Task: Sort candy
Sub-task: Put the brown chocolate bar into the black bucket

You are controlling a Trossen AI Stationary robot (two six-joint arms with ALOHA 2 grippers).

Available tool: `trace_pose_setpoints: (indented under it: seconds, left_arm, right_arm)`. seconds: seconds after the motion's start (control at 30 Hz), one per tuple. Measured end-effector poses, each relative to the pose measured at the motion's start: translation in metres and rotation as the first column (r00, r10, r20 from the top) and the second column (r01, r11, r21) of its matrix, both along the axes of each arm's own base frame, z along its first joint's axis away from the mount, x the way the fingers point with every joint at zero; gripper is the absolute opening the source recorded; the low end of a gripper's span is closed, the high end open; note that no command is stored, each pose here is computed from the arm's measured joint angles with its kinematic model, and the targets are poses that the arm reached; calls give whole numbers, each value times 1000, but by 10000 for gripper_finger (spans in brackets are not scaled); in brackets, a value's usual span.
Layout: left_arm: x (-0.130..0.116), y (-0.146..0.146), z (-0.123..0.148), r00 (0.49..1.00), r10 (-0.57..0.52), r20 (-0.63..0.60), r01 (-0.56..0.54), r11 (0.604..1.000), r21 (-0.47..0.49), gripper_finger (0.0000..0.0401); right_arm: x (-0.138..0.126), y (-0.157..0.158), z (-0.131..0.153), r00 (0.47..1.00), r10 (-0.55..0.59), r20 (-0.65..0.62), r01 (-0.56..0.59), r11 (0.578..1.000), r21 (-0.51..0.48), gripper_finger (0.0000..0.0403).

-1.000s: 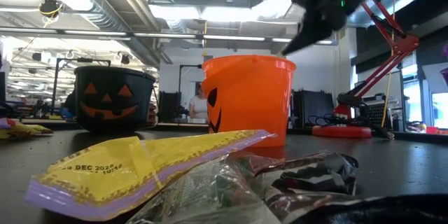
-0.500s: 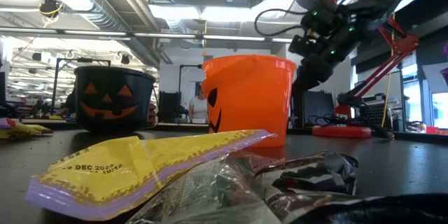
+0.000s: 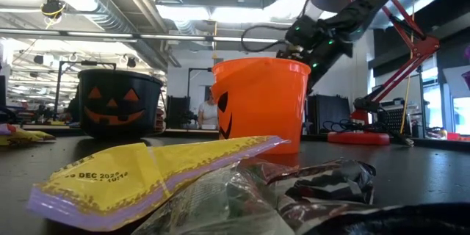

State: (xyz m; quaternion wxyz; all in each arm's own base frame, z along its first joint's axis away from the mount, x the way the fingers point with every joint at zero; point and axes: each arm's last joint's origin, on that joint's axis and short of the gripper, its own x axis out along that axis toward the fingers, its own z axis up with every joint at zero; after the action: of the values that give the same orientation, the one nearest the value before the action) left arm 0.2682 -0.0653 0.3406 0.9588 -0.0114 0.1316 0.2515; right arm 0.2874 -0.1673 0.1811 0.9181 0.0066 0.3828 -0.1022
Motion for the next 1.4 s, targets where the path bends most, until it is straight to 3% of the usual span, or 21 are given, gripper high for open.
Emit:
trace_pose_setpoints:
  seconds: [0.37, 0.67, 1.0, 1.2, 1.4]
  left_arm:
    - [0, 0, 0, 1000, 1, 3, -1, 1000, -1, 137]
    - [0, 0, 0, 1000, 8, 4, -8, 1000, -1, 137]
    - [0, 1, 0, 1000, 14, 12, -14, 1000, -13, 137]
    - [1, 2, 0, 1000, 20, 12, -19, 1000, -16, 137]
    - [1, 2, 0, 1000, 20, 11, -19, 1000, -17, 137]
  right_arm:
    - [13, -35, -36, 992, -33, -124, 47, 992, 115, 221]
    - [21, -42, -53, 985, -28, -171, 53, 988, 144, 221]
    - [14, -35, -50, 973, 29, -229, 28, 969, 246, 221]
    - [6, -19, -48, 959, 122, -257, 1, 902, 432, 220]
    - [10, -4, -44, 941, 138, -308, -6, 919, 394, 220]
